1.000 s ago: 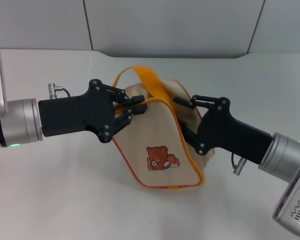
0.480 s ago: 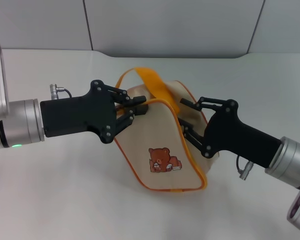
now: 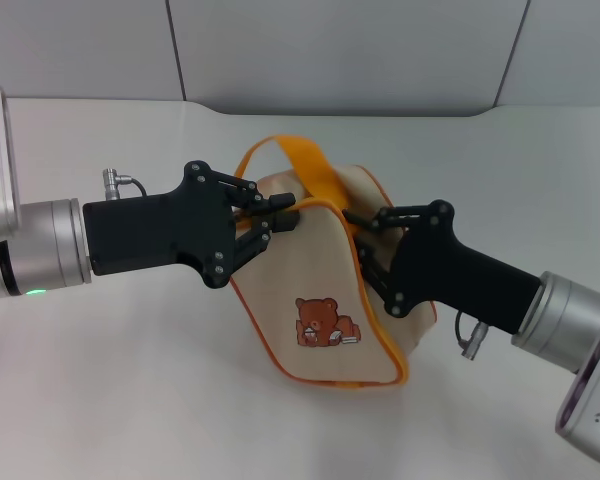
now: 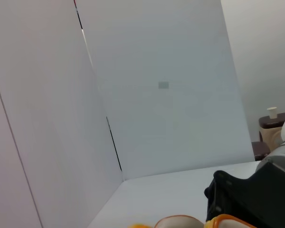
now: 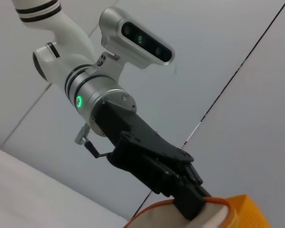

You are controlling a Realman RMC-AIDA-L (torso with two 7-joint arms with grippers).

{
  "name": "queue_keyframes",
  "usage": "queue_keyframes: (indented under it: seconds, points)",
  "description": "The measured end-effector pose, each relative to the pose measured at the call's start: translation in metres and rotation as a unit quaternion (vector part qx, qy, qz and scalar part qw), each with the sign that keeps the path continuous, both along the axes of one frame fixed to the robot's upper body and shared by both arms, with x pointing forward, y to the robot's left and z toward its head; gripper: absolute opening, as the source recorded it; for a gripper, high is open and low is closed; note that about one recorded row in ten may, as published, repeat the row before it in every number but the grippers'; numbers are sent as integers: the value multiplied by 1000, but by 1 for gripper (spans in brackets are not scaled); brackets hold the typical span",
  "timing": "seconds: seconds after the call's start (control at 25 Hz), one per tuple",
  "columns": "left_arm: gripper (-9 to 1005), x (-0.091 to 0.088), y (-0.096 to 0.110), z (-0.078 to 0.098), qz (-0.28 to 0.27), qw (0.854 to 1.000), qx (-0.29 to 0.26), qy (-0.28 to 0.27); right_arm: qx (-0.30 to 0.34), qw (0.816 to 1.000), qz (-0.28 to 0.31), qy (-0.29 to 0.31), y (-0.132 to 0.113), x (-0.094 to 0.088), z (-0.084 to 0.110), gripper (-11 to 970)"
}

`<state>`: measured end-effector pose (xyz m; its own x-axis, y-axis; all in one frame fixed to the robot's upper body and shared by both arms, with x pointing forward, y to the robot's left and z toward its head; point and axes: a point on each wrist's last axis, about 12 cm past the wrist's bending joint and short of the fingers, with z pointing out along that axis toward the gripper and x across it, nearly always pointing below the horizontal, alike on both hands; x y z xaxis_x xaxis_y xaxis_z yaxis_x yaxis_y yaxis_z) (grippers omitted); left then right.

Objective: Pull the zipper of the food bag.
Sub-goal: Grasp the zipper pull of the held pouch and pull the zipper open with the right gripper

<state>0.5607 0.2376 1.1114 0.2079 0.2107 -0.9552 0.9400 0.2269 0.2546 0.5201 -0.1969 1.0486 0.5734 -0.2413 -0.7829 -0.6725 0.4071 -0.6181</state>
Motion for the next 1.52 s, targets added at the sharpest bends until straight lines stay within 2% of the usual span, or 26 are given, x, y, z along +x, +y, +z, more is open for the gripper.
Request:
queue_keyframes:
  seconds: [0.28, 0.6, 0.68, 0.72, 0.76, 0.92, 1.12, 1.32, 1.48, 1.52]
  points:
    - [84, 0, 0, 0, 0, 1000, 0, -1, 0, 1000, 5, 14, 5, 2, 0, -1]
    - [84, 1, 1, 0, 4, 1000, -1, -2, 0, 1000, 4, 23, -4, -6, -5, -2]
    - [84, 3, 2, 1, 14, 1000, -4, -1, -10, 999, 4, 32, -12, -13, -11, -2]
    - [84, 3, 2, 1, 16, 1000, -4, -1, -23, 999, 7, 49, -25, -26, -18, -2]
    - [84, 4, 3, 1, 22, 1000, -5, 0, -23, 999, 7, 49, -25, -26, -18, -2]
    - [84, 7, 7, 0, 43, 999, -6, 1, -26, 995, 4, 97, -55, -50, -26, -1]
    - [84, 11, 8, -1, 60, 998, -4, 4, -14, 994, -7, 112, -67, -63, -28, 6]
    - [84, 10, 9, -2, 62, 998, -5, 5, 24, 991, -38, 129, -75, -61, -24, 14]
    - [85, 9, 11, -2, 68, 998, -10, 8, 39, 989, -39, 138, -75, -59, -22, 34]
    - [85, 9, 12, -5, 79, 997, -17, 16, 67, 987, -48, 139, -78, -59, -17, 50]
